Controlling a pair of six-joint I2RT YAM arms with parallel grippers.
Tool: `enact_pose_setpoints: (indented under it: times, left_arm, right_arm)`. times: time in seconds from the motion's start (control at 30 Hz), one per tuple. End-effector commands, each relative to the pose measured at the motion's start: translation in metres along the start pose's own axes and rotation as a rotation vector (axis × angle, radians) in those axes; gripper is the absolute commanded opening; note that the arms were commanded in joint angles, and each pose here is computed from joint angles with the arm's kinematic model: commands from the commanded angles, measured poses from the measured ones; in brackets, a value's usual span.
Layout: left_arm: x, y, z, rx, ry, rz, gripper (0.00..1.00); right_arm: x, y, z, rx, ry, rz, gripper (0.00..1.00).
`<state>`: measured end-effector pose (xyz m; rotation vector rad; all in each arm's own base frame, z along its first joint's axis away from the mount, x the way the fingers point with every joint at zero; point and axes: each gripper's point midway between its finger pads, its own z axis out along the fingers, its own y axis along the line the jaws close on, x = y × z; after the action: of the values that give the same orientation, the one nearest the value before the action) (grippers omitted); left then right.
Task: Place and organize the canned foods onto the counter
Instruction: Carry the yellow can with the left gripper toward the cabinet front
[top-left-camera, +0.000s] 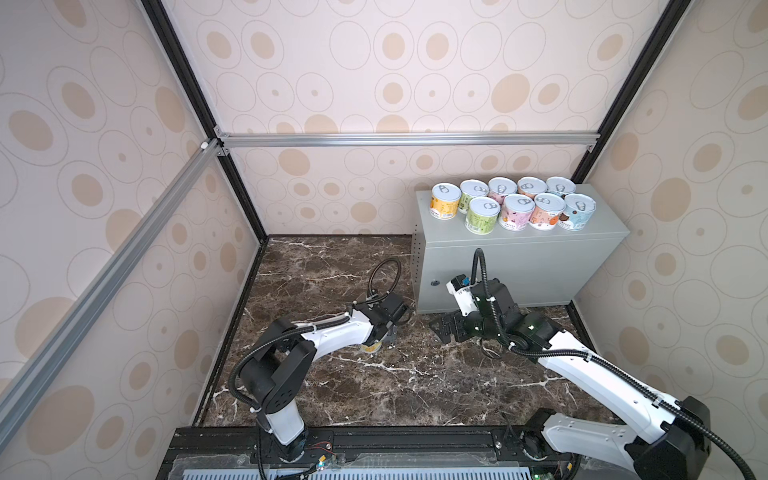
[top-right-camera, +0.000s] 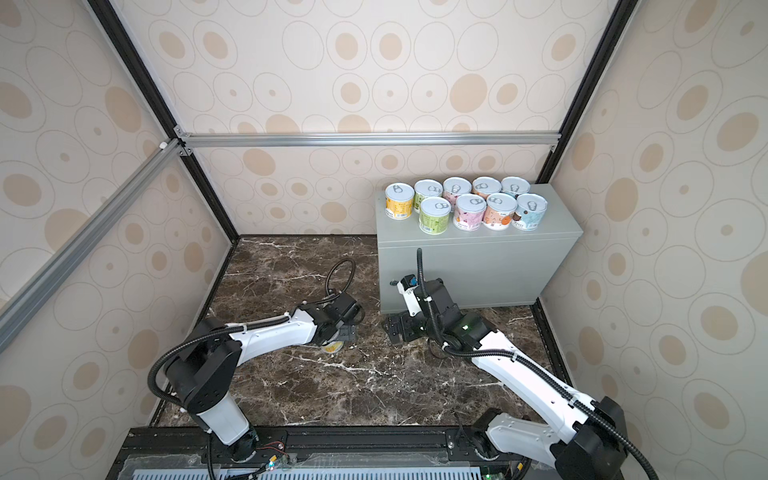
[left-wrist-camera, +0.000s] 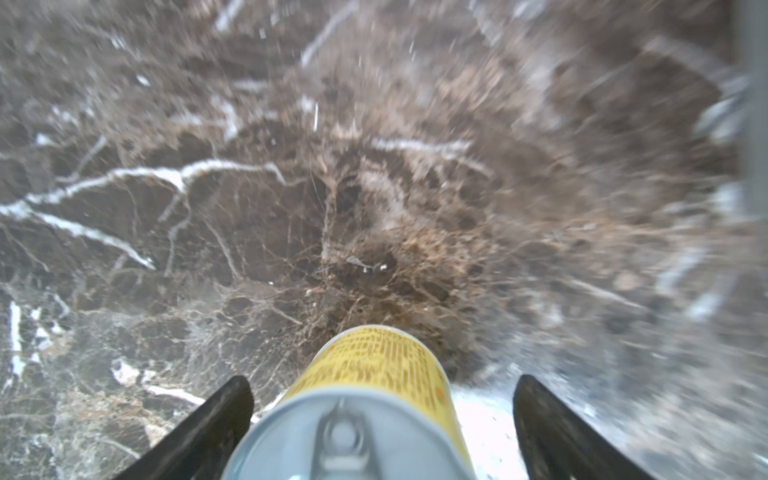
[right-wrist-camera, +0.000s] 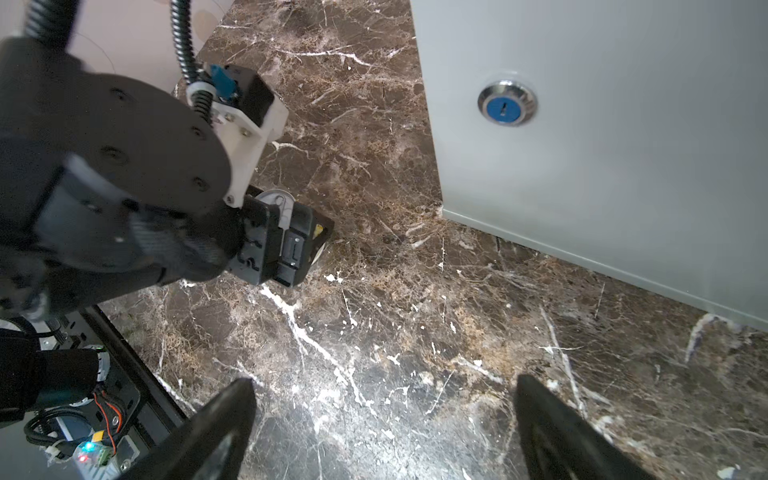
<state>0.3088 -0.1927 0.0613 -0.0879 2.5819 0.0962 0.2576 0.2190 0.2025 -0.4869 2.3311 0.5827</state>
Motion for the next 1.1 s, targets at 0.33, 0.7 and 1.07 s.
enact_pose_setpoints:
  times: [0.33, 0.7, 1.07]
  left_arm:
    - [-0.001, 0.005, -0.024, 0.257, -0.327, 0.061, 0.99]
    - [0.010, 0.010, -0.022, 0.358, -0.470, 0.035, 0.96]
    - [0.017, 0.006, -0.023, 0.433, -0.543, 0.076, 0.93]
  right_arm:
    - [0.002, -0.002, -0.005, 0.004, -0.008, -0.018, 0.99]
    - [0.003, -0.002, -0.004, 0.004, -0.003, -0.015, 0.99]
    - [0.006, -0.004, -0.002, 0.008, 0.006, -0.014, 0.99]
